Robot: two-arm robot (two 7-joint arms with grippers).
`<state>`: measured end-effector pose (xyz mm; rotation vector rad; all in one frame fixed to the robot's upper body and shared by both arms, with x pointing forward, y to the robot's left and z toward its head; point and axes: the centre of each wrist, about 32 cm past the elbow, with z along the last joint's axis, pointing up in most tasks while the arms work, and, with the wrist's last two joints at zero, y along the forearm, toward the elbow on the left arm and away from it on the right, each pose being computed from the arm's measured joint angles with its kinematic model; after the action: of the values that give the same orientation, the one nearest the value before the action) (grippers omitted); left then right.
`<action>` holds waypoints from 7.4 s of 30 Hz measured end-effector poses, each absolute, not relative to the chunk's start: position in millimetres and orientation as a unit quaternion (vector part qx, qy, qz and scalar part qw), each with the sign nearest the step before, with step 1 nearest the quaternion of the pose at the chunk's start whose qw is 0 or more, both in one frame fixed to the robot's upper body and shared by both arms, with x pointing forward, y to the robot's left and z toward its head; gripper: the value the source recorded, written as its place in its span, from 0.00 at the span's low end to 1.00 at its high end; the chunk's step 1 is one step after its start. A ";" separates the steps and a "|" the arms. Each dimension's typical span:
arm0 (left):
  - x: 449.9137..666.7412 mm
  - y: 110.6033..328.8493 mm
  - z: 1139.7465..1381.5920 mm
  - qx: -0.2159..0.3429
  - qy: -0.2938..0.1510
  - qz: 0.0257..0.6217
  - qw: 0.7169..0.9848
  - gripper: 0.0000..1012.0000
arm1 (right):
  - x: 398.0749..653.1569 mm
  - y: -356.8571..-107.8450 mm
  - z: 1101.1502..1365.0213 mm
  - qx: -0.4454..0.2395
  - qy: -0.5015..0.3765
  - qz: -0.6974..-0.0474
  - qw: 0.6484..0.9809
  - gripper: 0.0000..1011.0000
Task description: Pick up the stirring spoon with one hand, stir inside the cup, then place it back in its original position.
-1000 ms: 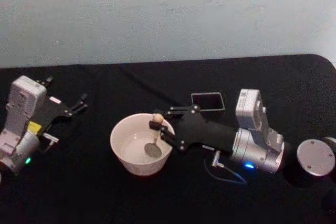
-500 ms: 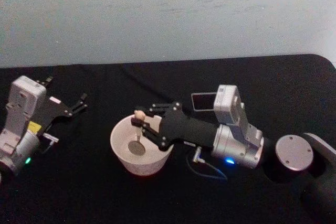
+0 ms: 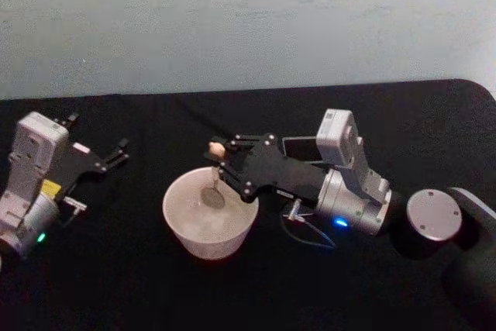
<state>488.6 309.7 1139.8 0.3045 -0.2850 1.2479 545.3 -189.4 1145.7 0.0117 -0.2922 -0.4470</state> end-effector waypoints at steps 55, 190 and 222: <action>488.6 309.7 1139.8 0.141 -0.132 0.580 0.791 0.99 | 542.7 -187.8 1149.2 0.001 -0.138 -0.233 0.963 0.21; 488.6 309.7 1139.8 0.141 -0.132 0.580 0.791 0.99 | 503.7 -290.1 1187.8 0.024 -0.130 -0.332 0.934 0.21; 488.6 309.7 1139.8 0.142 -0.132 0.580 0.791 0.99 | 510.8 -278.8 1157.5 -0.033 -0.076 -0.343 0.936 0.21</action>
<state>488.6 309.7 1139.8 0.3045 -0.2850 1.2480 510.8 -278.8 1157.5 -0.0683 -0.1545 -0.7016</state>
